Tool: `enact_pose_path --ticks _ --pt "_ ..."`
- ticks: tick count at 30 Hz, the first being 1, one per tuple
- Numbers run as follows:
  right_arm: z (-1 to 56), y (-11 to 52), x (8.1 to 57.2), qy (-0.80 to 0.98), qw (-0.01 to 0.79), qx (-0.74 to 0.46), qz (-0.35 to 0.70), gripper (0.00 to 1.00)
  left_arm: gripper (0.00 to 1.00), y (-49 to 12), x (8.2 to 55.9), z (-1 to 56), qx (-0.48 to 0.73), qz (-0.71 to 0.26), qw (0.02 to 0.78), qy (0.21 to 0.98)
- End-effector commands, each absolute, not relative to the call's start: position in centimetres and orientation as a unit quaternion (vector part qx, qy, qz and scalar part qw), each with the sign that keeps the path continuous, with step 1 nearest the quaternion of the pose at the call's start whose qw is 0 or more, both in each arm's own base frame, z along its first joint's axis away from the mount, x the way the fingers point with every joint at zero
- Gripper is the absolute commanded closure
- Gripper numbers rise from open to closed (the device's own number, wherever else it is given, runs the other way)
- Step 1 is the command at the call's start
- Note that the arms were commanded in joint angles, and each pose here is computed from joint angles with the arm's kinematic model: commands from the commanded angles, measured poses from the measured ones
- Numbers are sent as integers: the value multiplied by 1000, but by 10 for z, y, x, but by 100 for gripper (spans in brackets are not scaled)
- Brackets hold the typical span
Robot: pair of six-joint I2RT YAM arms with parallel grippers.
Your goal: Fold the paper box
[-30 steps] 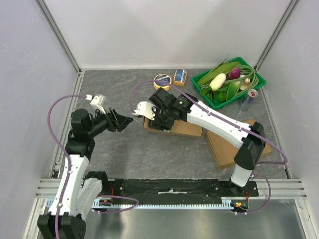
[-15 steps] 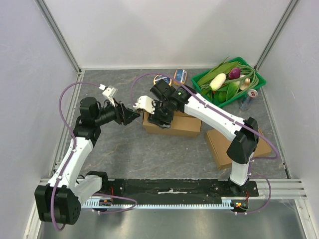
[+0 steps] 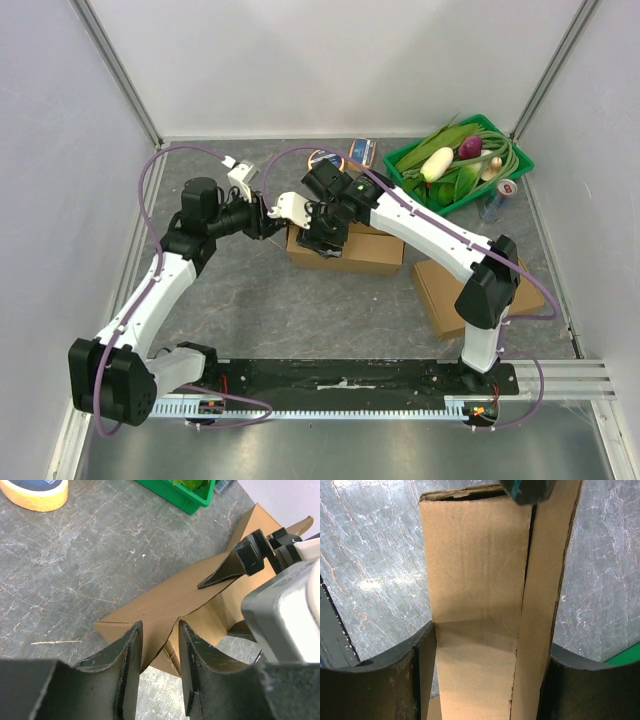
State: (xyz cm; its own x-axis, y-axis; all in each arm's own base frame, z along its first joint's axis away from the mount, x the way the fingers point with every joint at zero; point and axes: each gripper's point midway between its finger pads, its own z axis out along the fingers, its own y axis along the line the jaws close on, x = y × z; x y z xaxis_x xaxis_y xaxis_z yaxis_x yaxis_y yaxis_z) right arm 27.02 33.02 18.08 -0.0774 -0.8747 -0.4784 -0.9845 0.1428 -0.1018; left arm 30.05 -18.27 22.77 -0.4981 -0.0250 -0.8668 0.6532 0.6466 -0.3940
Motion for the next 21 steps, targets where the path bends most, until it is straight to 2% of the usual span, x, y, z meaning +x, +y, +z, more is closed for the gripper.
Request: enact_pose_path --ticks 1,3,5,6,13,16,18,21 --pt "161 339 250 737 174 -628 180 47 59 -178 307 227 220 -325 462 795" --pt "162 340 250 736 178 -629 179 47 58 -177 306 223 221 -320 458 799" --pt "162 339 251 736 179 -629 176 47 63 -175 305 220 223 -314 455 803" --pt "162 339 251 736 180 -628 174 47 70 -175 305 220 224 -314 454 803" --pt "152 336 259 745 184 -623 153 47 96 -184 301 233 190 -353 435 806" --pt "149 334 269 750 208 -614 130 42 98 -196 298 249 156 -407 410 801" --pt "148 332 271 752 221 -609 123 35 98 -204 295 253 130 -438 390 800" --pt "150 339 272 746 231 -610 137 31 98 -212 293 257 111 -467 377 792"
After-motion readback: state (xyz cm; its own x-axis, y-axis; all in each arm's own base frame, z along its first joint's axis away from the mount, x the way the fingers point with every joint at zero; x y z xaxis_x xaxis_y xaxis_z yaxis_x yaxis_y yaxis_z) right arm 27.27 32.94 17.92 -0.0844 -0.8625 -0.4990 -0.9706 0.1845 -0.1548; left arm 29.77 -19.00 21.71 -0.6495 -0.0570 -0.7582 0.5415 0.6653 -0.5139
